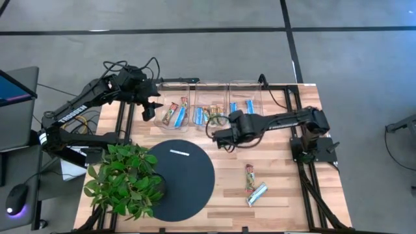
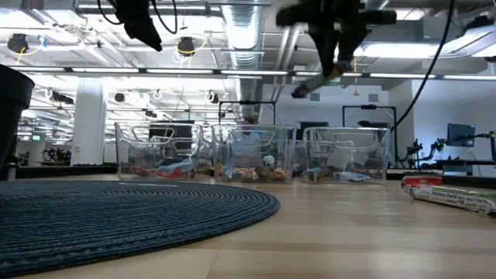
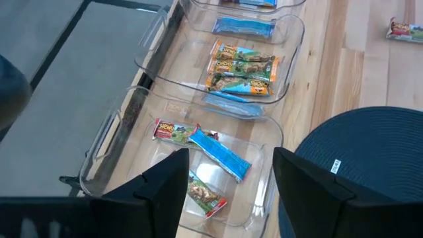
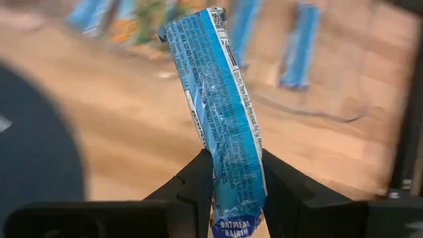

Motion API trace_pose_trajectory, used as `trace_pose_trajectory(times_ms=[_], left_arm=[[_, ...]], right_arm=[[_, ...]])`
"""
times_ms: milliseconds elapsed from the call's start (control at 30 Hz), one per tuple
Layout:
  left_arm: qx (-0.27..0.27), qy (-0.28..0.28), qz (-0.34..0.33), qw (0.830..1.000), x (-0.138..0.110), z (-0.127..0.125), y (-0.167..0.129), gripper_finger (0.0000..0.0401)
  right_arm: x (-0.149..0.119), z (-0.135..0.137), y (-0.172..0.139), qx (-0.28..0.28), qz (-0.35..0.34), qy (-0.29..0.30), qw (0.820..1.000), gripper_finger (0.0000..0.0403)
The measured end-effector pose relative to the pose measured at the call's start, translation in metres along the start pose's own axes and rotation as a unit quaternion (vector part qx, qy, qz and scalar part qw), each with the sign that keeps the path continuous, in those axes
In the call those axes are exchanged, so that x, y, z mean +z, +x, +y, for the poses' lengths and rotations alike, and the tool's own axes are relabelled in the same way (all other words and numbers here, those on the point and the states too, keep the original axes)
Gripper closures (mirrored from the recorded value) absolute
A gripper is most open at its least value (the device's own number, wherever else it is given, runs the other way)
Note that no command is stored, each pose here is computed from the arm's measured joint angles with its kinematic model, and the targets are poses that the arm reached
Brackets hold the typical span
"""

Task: Pick and place Granola Bars by type
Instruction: Put the blue granola bar into the right transparent bin, then put the yellow granola bar into the middle transparent bin

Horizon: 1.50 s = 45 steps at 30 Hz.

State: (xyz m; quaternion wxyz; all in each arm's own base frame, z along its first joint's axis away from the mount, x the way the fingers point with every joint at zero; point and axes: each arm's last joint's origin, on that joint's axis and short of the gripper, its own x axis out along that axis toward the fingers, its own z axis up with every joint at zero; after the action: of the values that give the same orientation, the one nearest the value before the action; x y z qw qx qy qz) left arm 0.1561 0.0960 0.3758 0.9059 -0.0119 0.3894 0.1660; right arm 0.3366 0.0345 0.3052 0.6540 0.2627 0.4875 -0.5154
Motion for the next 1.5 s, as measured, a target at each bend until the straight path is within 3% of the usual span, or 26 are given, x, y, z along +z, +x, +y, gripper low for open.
trace_pose_trajectory(times_ms=[267,400,600,800,1100,1367,1500], left_arm=[[0.000,-0.015,0.000,1.000,0.000,0.000,0.000,0.0186],[0.000,-0.020,-0.001,1.000,0.000,0.000,0.000,0.0186],[0.003,-0.033,-0.010,0.999,0.002,0.001,0.000,0.0186],[0.005,-0.041,-0.019,0.999,0.004,0.001,0.000,0.0186],[0.007,-0.067,-0.019,0.998,0.004,0.001,0.000,0.0186],[0.008,-0.086,-0.036,0.996,0.010,0.003,0.006,0.0186],[0.003,-0.093,-0.030,0.995,0.013,0.004,0.014,0.0186]], right_arm=[[0.034,-0.031,0.042,-0.071,0.027,0.062,0.995,0.0310],[0.058,-0.049,0.059,-0.076,0.047,0.099,0.991,0.0310],[0.094,-0.064,0.084,-0.039,0.065,0.125,0.989,0.0310],[0.122,-0.062,0.105,0.027,0.060,0.118,0.991,0.0310],[0.125,-0.077,0.120,-0.025,0.106,0.115,0.987,0.0293],[0.124,-0.078,0.123,-0.030,0.128,0.125,0.983,0.0232],[0.120,-0.073,0.121,-0.022,0.127,0.087,0.988,0.0194]])
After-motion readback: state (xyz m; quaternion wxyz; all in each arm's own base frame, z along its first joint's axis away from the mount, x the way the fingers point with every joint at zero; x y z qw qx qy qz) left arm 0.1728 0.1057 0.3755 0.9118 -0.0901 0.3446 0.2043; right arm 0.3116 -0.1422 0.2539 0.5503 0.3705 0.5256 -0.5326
